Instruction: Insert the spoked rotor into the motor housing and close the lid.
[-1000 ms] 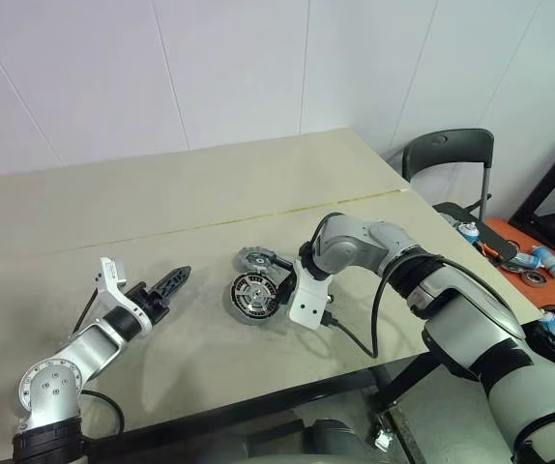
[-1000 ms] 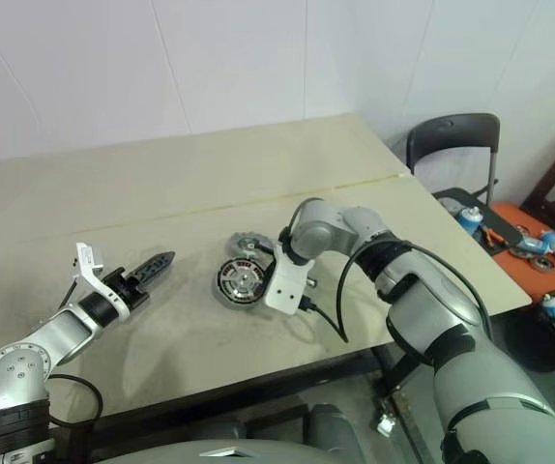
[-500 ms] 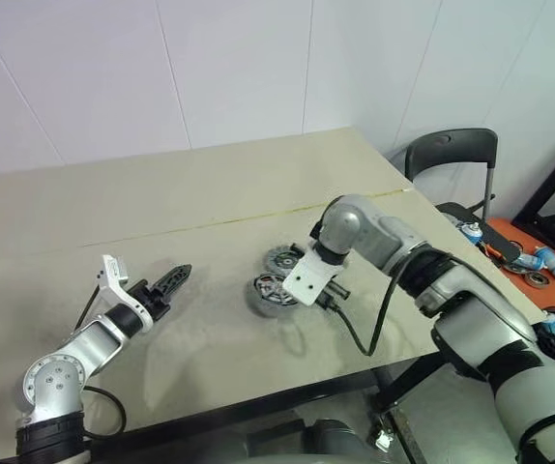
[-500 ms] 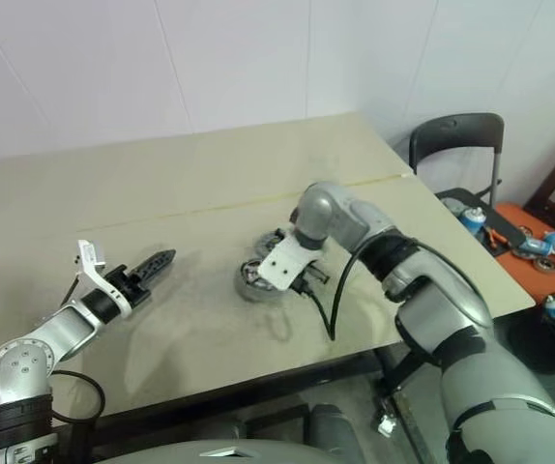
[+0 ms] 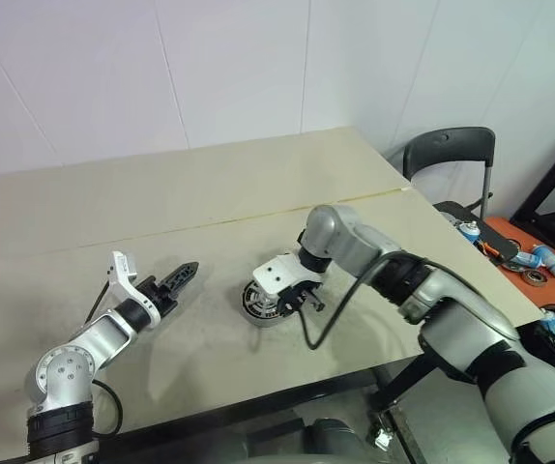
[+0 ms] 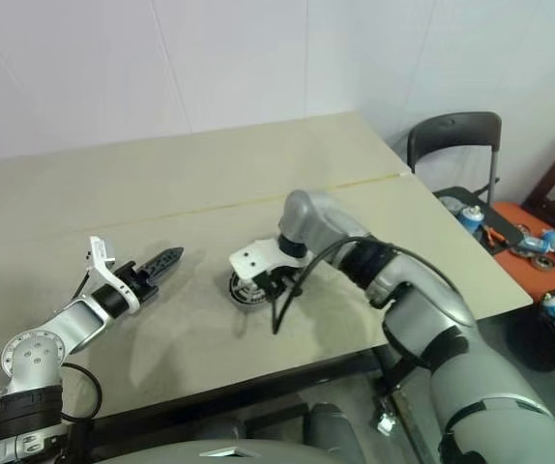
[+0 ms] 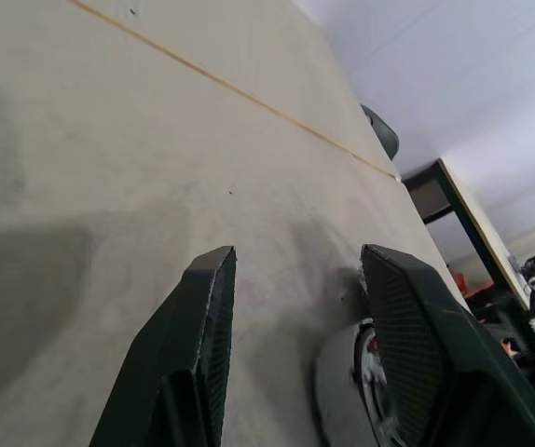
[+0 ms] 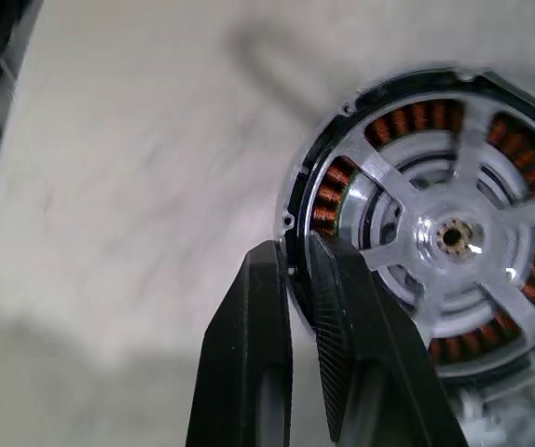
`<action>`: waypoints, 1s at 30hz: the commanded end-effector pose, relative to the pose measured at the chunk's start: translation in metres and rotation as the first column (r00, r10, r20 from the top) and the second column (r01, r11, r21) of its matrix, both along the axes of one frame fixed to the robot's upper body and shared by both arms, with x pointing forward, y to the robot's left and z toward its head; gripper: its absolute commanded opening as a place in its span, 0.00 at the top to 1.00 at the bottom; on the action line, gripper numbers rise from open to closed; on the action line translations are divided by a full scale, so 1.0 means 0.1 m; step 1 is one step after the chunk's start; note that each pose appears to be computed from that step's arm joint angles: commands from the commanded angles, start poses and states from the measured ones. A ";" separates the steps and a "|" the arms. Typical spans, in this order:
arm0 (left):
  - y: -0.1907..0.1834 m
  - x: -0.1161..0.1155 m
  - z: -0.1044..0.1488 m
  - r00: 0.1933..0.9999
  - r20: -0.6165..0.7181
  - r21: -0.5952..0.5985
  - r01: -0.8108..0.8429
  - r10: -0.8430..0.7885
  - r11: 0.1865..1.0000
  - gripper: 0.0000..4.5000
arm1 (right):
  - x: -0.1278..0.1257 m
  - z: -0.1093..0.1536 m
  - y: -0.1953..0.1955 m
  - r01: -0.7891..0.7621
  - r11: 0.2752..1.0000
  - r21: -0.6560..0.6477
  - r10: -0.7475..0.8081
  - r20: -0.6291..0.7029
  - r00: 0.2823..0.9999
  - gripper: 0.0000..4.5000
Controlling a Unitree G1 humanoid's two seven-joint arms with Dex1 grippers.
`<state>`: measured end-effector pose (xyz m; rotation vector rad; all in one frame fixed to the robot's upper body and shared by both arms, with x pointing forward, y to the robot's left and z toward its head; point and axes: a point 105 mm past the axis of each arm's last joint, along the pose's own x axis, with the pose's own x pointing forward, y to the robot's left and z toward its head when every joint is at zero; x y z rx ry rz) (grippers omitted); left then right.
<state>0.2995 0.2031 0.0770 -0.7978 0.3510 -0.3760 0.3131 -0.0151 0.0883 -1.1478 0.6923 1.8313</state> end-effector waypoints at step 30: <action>0.01 -0.01 0.15 0.998 0.060 0.002 -0.008 0.008 1.000 0.49 | 0.06 0.16 -0.13 -0.159 0.984 0.078 0.141 0.199 0.970 0.62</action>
